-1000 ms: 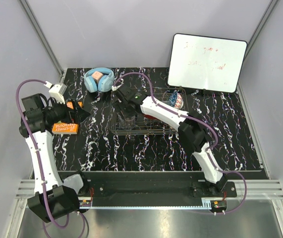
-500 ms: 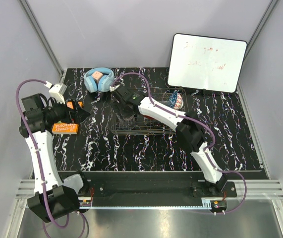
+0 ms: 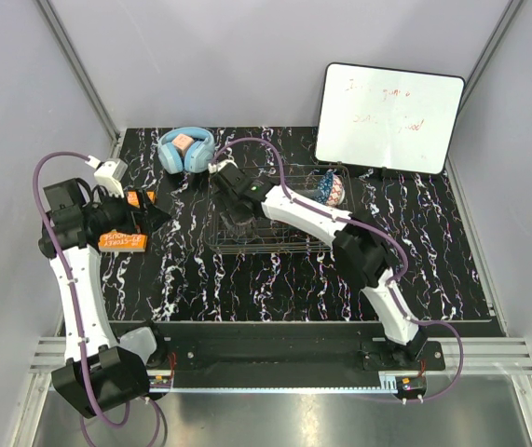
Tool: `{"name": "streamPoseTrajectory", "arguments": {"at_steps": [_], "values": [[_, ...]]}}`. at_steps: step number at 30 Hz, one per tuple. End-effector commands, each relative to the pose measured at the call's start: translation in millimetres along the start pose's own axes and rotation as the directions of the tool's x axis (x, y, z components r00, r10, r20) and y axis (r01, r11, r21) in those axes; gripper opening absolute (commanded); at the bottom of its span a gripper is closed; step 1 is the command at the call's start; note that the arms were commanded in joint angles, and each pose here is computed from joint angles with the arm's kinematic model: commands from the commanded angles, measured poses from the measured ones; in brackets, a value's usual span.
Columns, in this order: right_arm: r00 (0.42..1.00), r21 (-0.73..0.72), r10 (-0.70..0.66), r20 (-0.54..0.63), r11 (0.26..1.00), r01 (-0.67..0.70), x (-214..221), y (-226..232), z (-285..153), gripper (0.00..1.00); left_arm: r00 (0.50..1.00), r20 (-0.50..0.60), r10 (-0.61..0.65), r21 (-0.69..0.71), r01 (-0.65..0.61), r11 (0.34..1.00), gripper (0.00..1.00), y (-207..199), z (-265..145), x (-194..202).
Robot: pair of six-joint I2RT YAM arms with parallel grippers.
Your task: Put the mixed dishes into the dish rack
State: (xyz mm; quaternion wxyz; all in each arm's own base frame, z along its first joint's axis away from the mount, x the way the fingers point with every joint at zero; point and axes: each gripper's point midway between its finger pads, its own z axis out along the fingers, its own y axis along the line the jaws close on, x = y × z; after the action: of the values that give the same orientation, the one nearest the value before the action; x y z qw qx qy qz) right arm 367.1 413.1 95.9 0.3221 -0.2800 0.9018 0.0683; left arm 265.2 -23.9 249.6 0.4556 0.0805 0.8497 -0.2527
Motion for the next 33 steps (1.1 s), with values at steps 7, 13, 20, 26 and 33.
{"name": "streamPoseTrajectory", "arguments": {"at_steps": [7, 13, 20, 26, 33], "values": [[1.0, -0.06, -0.026, 0.016, 0.998, 0.027, 9, 34, -14, 0.67, 0.997, 0.048, 0.061, -0.002, -0.061, 0.998, 0.99, -1, -3, -11], [0.998, -0.051, -0.024, 0.055, 0.998, 0.027, 0, 32, -33, 1.0, 0.997, 0.046, 0.056, 0.009, -0.056, 0.998, 0.99, -2, -1, -9], [0.993, -0.038, -0.017, 0.118, 0.999, 0.021, -20, 20, -69, 1.0, 0.998, 0.046, 0.049, 0.022, -0.05, 0.998, 0.99, -4, -1, -7], [0.984, -0.021, -0.034, 0.174, 0.999, 0.039, -40, 8, -109, 1.0, 0.997, 0.052, 0.06, 0.019, -0.061, 0.998, 0.99, -6, -2, -9], [0.958, 0.096, 0.016, 0.286, 0.994, -0.045, -50, -40, -183, 1.0, 0.995, 0.055, 0.086, -0.022, -0.085, 0.996, 0.99, -5, -7, -7]]}}
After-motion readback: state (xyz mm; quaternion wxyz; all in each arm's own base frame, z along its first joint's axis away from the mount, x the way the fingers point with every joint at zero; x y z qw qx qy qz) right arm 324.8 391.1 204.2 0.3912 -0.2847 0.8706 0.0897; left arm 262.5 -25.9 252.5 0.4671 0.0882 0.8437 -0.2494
